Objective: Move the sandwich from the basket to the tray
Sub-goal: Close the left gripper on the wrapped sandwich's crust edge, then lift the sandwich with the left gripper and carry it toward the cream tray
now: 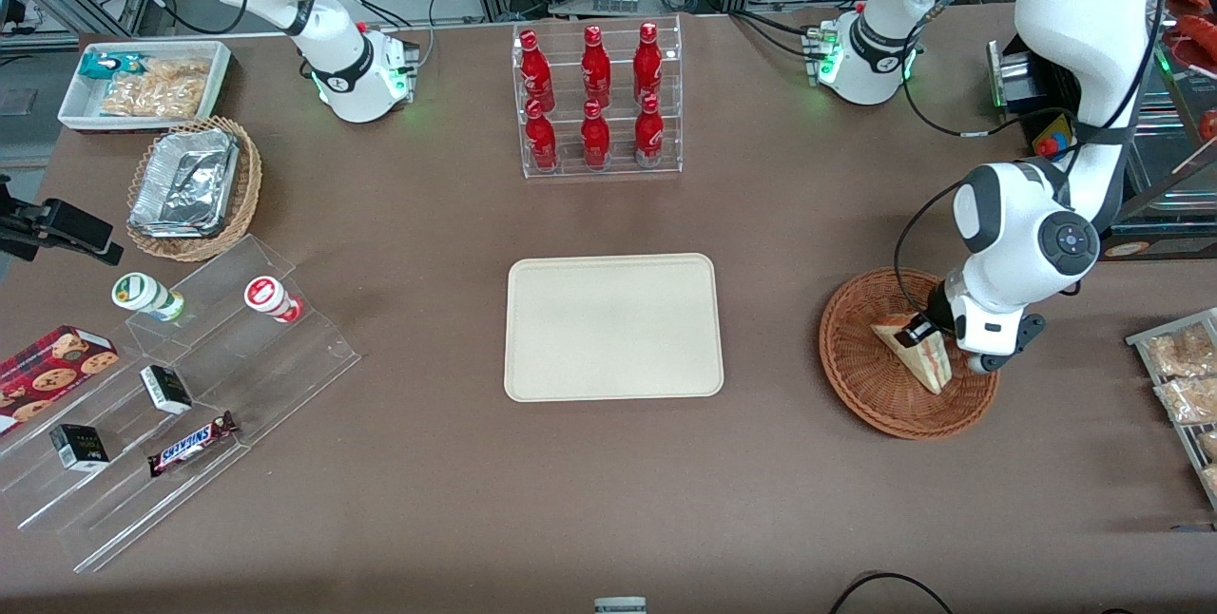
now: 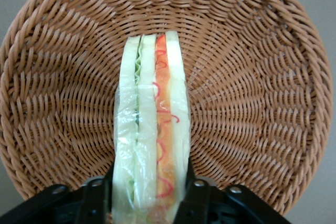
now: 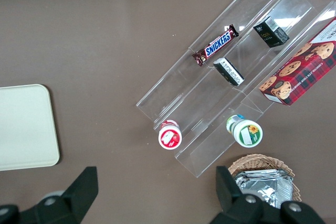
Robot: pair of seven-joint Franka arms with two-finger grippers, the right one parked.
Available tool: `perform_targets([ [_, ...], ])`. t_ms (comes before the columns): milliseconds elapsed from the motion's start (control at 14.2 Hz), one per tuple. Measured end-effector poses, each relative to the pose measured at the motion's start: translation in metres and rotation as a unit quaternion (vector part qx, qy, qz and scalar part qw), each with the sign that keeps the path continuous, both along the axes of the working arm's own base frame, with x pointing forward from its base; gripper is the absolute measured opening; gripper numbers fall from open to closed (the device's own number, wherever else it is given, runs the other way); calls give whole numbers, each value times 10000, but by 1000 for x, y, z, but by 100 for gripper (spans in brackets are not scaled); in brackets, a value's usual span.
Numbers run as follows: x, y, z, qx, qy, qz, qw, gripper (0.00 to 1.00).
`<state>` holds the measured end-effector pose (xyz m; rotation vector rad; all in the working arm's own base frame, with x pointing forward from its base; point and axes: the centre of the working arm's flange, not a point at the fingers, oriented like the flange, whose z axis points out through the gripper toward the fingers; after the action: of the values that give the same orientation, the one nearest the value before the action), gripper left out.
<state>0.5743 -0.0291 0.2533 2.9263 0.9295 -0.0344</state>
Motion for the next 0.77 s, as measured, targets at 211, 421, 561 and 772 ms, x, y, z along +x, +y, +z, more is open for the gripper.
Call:
perform_targets([
  [211,4,-6,15,-16,35,-447,9990,22],
  [421,17,-22,62,116,419,-1547,9870,15],
  [561,27,-51,95,506,494,-2275,9712,15],
  [772,32,-121,112,638,567,-2845,9549,15],
])
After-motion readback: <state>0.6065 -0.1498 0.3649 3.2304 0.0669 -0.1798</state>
